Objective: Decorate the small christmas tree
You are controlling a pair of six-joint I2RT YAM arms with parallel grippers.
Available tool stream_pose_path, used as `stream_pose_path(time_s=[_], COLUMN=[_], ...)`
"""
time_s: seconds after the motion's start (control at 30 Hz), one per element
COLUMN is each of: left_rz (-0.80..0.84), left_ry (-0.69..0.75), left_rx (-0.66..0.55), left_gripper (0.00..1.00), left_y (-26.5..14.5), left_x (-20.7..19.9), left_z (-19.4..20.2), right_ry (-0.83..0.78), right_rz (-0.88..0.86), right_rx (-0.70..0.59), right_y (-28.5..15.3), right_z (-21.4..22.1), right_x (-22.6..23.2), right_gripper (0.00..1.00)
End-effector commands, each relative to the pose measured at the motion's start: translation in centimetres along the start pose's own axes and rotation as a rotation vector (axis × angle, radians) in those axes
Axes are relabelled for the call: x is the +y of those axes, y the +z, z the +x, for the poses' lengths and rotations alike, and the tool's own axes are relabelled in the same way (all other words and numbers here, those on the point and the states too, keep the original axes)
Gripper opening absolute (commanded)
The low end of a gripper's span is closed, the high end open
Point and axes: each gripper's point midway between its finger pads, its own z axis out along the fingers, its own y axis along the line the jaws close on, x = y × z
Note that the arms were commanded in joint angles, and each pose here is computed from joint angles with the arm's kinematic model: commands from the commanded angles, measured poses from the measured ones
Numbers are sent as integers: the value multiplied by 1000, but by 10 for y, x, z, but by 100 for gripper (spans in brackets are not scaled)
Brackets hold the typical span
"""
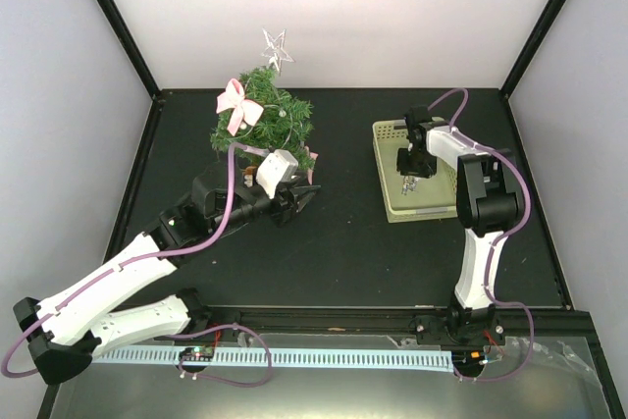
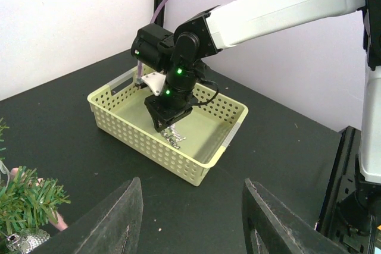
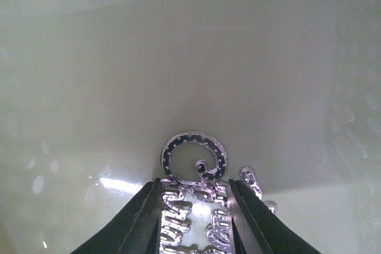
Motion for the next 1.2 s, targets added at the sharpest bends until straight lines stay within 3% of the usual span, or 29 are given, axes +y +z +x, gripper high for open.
stream_pose_path(time_s=[0.0,0.2,0.43,0.67,1.17], left_rz=[-13,-13,-29,-40,-56], left_ry=[19,22,33,40,51], left_rx=[-56,-55,-48,-62,-63], left_gripper=[47,47,47,47,48], left_y=[-8,-7,-8,-13,-16], left_x=[0,0,3,5,7], left_z=[-23,-23,-20,-19,-16], right_ry=[-29,-191,-240,-181,-59], right_rz=[3,2,-40,-70,-20], right_rx=[-46,-56,-49,-20,61], right_y=[-19,-33,-35,-25,5], right_z=[-7,-21,-26,-27,-20], right_x=[-3,-1,8,14,8], right_gripper=[32,39,41,33,28])
